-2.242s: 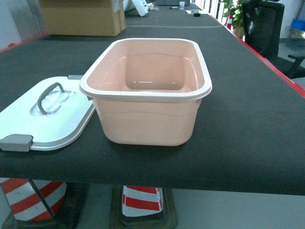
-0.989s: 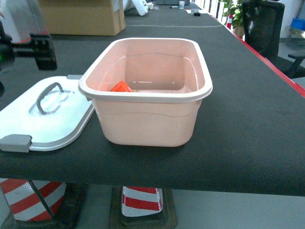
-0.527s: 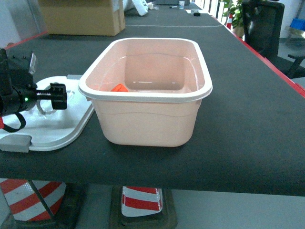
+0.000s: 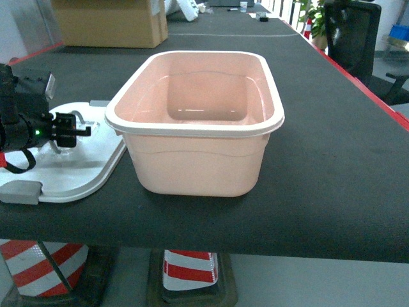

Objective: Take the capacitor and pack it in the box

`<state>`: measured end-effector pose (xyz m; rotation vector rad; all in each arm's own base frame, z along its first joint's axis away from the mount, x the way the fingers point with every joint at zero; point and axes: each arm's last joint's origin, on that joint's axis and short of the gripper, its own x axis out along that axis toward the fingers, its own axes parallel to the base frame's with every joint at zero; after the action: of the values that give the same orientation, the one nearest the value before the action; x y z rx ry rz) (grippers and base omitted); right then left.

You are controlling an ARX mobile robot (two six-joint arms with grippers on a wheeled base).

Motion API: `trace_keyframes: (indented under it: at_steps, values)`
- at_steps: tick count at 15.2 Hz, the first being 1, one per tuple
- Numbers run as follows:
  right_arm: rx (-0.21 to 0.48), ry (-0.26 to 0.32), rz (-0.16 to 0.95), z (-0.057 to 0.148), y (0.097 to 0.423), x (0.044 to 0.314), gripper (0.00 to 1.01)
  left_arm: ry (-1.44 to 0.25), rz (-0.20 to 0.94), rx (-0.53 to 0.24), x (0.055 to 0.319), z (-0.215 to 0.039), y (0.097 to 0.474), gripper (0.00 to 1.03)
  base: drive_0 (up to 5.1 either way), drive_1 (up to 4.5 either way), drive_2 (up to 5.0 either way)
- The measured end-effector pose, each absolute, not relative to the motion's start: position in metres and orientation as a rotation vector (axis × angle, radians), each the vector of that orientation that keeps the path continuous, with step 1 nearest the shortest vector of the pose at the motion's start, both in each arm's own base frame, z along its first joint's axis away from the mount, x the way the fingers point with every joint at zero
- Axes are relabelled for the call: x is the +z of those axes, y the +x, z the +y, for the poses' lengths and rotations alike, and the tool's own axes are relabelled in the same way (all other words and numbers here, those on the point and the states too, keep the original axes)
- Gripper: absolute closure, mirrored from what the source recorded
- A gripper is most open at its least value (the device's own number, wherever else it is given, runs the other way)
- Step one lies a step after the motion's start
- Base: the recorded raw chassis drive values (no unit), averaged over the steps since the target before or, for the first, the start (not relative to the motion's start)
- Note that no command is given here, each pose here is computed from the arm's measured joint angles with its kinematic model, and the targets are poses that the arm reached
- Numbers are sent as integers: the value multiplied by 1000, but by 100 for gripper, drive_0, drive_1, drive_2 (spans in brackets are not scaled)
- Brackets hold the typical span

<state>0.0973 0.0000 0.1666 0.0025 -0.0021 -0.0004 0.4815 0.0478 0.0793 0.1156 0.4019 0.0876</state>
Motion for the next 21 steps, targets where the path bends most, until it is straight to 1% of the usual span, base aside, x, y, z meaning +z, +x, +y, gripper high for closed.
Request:
trace_keyframes:
  at_steps: [1,3,4,5,6,7,8,10,11,12,13,14,16,17,18,21]
  values:
    - [0,2,-2,0,97,167,3,119,405,88,79,50,482,78,0,0,0]
    - [0,2,-2,0,97,167,3,116,407,73,79,52,481,99,0,0,0]
    - [0,2,-2,0,97,167,3,115,405,88,81,53,481,101,0,0,0]
    - [0,2,-1,0,97,167,3,107,395,89,87,55,480,101,0,0,0]
    - [0,2,-2,0,97,167,3,100,372,95,100,57,478,101,0,0,0]
    - [0,2,-2,0,97,167,3,93,337,106,119,61,475,101,0,0,0]
    - [0,2,-2,0,97,167,3,93,281,116,146,63,471,101,0,0,0]
    - [0,2,-2,0,97,167,3,104,152,173,209,59,455,101,0,0,0]
    - [0,2,-2,0,97,167,3,102,110,185,231,50,445,101,0,0,0]
    - [0,2,-2,0,97,167,3,86,92,185,250,33,435,101,0,0,0]
    - [0,2,-2,0,97,167,3,75,99,180,260,15,429,101,0,0,0]
    - [0,2,-2,0,97,167,3,67,110,166,268,-9,424,101,0,0,0]
    - [0,2,-2,0,97,167,3,56,142,126,271,-57,417,101,0,0,0]
    - [0,2,-2,0,97,167,3,57,155,112,272,-76,415,101,0,0,0]
    - [0,2,-2,0,97,167,3,50,156,100,273,-88,415,101,0,0,0]
    - [0,2,-2,0,97,167,3,45,160,74,274,-112,416,101,0,0,0]
